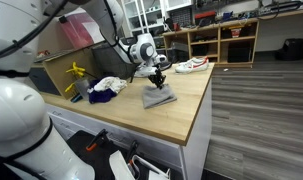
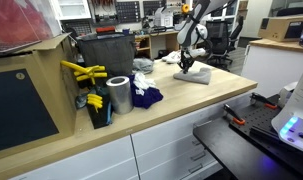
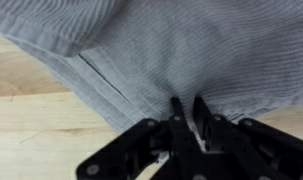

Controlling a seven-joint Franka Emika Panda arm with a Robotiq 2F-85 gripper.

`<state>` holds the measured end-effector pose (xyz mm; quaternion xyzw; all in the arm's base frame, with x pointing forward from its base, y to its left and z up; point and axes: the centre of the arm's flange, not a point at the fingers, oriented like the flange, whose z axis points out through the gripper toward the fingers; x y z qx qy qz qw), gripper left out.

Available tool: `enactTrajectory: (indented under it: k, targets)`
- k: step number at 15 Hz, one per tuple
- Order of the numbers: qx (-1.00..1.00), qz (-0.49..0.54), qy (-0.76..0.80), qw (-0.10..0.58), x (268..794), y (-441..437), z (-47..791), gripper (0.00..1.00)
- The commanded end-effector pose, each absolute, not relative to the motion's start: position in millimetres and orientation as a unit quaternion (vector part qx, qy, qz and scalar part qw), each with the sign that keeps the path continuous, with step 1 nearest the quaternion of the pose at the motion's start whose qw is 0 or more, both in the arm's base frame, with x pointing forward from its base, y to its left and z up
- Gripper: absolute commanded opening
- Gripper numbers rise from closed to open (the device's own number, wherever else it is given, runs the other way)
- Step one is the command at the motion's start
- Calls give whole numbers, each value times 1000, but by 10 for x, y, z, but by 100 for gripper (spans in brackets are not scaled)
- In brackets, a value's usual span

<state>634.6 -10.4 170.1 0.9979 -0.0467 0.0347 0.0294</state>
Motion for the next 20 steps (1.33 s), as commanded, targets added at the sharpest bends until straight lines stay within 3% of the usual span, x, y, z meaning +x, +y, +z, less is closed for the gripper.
enactTrajectory:
  k: [1, 20]
  targets:
    - [998, 34, -37, 42, 6403, -122, 1824, 0]
    - [989, 33, 54, 130, 6685, -170, 2216, 2]
